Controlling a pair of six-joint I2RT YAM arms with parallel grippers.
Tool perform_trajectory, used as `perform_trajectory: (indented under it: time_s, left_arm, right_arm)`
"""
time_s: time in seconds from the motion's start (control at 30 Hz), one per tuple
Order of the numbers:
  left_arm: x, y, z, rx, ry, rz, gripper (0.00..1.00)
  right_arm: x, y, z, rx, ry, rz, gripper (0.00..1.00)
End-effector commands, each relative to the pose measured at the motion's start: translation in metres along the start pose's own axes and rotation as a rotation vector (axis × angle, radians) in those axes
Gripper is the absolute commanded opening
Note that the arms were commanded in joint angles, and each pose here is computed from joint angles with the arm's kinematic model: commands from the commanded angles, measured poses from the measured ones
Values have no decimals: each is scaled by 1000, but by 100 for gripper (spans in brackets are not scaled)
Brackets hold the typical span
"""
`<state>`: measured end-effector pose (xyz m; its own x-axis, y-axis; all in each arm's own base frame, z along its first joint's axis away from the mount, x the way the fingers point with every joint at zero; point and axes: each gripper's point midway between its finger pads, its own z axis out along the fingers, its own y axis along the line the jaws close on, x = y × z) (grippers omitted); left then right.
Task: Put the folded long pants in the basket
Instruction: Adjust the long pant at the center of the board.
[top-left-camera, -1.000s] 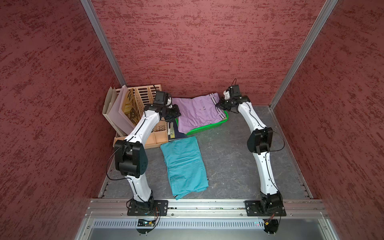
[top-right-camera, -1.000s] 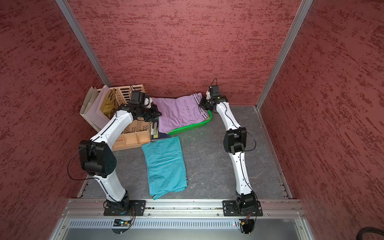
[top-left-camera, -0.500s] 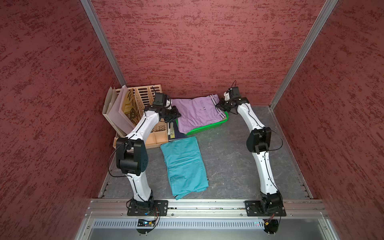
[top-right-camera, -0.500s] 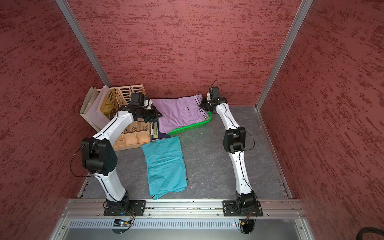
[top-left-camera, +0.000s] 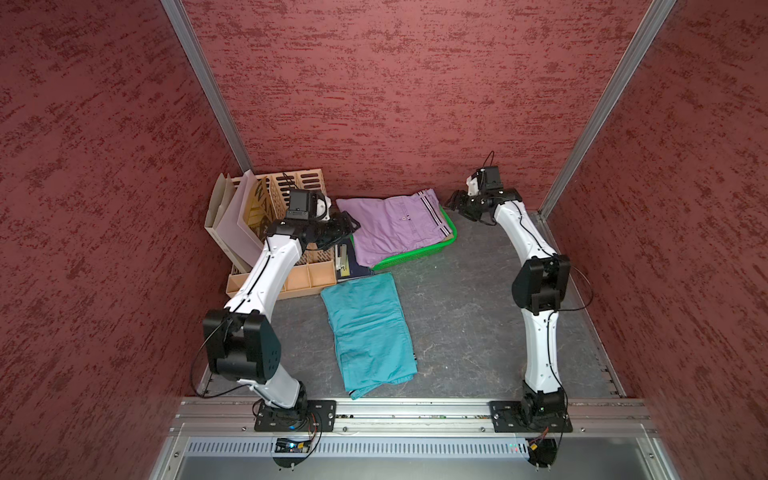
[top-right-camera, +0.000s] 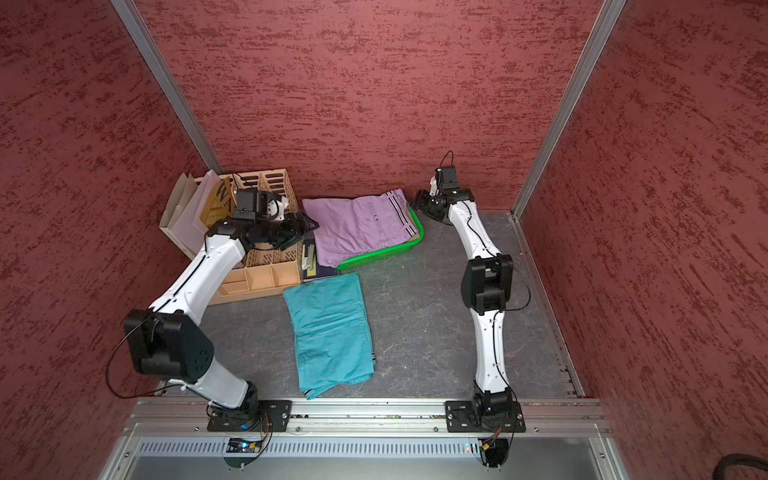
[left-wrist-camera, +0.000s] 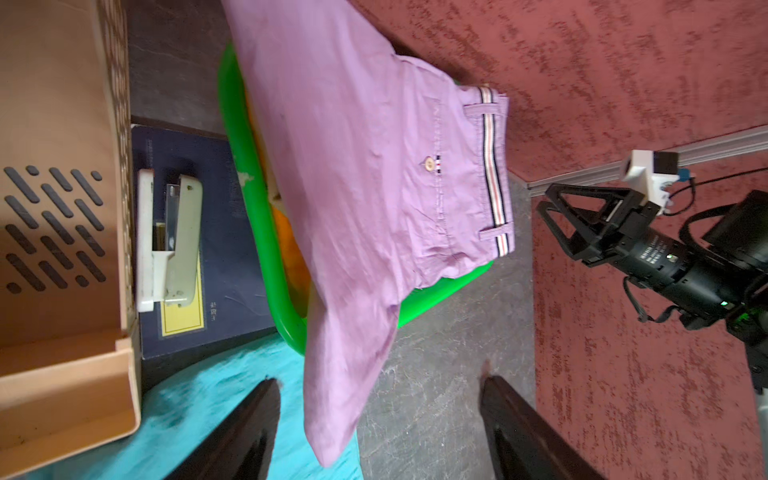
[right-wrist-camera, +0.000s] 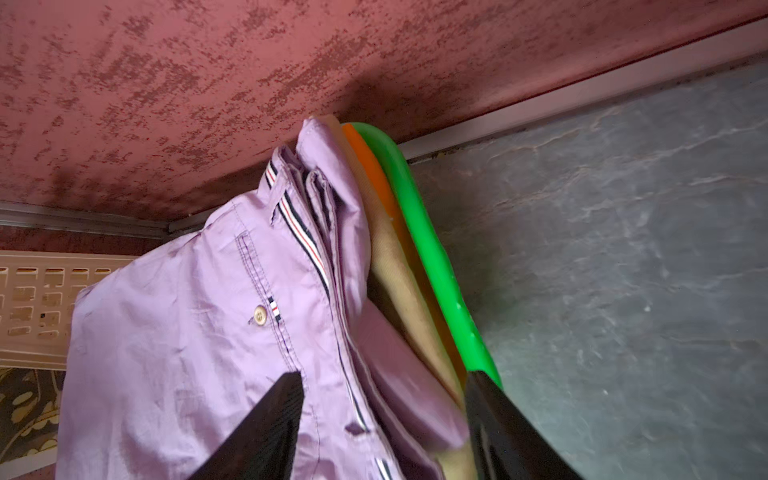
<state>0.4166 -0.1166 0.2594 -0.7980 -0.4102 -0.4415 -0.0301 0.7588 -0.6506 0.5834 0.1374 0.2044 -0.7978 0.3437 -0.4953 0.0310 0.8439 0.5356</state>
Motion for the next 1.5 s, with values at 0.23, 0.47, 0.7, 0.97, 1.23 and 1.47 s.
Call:
perform_trajectory:
  time_s: [0.23,0.47,0.7,0.97,1.23,1.47]
  left_arm:
    - [94,38,-36,-53,87,-99,76]
    - [170,67,-27,-81,179,-175,72]
    - [219,79,0,-105,260,-185,70]
    - [229,94,9,-146,265,-201,67]
    - [234,96,8,-144,277,-202,66]
    - [237,97,3,-139,277,-198,66]
  right_arm:
    - [78,4,-67,-92,1,89,65]
    - [244,47,-86,-262,226,155,64]
    - [362,92,-107,-327,355,-18,48]
    - [474,139,-95,-357,568,-209,22]
    - [526,86,-46,-79,679,-188,7]
    - [487,-17,-58,309,641,-223,3]
